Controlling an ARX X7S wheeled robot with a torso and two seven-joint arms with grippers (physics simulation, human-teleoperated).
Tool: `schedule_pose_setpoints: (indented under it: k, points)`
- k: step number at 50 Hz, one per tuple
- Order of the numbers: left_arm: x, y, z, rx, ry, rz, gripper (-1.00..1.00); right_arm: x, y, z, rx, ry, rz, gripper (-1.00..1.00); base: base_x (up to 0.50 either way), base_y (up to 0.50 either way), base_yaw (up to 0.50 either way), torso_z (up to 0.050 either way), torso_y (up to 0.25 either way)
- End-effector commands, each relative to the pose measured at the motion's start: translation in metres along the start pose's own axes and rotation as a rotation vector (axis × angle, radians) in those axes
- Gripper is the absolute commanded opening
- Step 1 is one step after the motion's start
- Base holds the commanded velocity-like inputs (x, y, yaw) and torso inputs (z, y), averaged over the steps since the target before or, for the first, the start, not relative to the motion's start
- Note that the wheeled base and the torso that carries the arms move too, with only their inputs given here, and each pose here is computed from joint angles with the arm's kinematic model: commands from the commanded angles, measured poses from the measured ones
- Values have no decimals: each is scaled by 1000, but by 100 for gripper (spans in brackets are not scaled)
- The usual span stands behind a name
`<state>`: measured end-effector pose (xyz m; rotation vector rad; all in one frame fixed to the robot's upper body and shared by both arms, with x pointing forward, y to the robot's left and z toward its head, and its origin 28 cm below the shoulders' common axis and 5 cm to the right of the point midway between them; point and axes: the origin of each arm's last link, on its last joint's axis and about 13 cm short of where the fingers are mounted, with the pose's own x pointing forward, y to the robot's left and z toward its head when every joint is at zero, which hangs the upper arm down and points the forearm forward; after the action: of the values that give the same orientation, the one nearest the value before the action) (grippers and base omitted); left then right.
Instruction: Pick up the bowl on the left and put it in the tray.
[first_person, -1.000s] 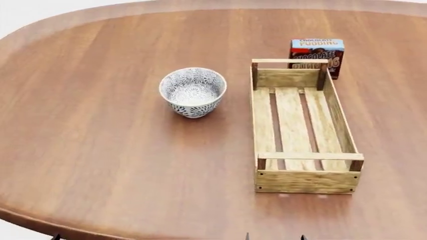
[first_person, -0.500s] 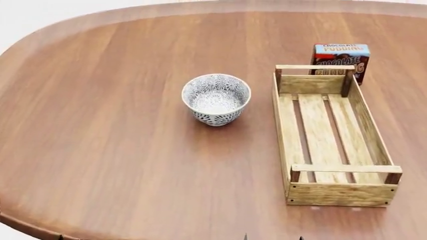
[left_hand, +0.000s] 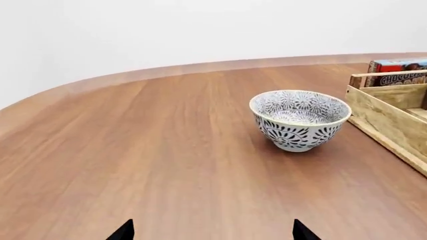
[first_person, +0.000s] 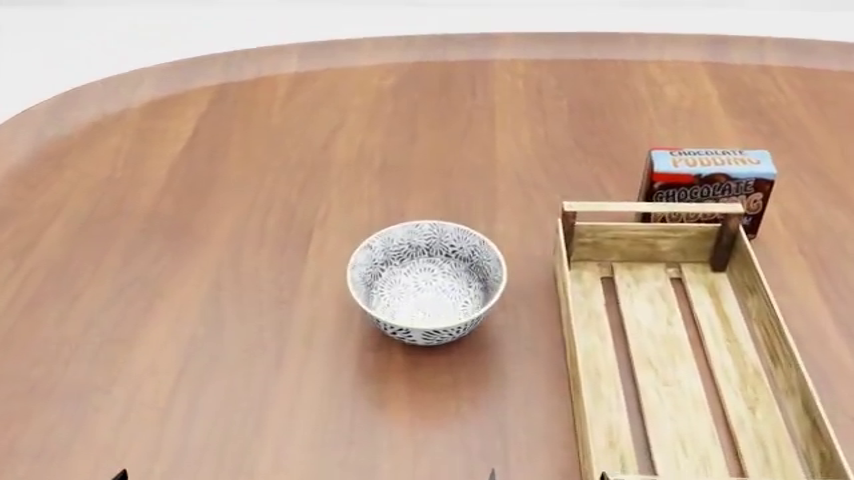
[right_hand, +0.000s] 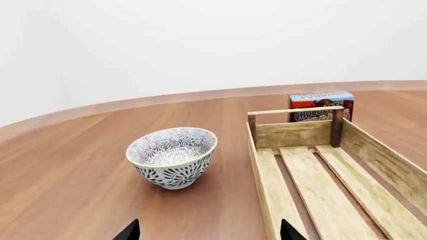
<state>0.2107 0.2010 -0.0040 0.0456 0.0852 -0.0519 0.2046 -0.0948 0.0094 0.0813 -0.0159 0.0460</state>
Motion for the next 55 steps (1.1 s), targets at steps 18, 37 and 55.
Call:
schedule_pose_setpoints:
  k: [18,37,55]
  points:
    - [2,-1,0,3,17,14,100,5,-1,-5,35,95,-3,100,192,0,0,0,0]
    - [-15,5,96,-3,-60,-77,100,3,-1,118,-10,17,102,100,0,0,0,0,0]
    - [-21,10,161,42,-169,-96,100,7,-3,213,-128,-147,63,100,0,0,0,0,0]
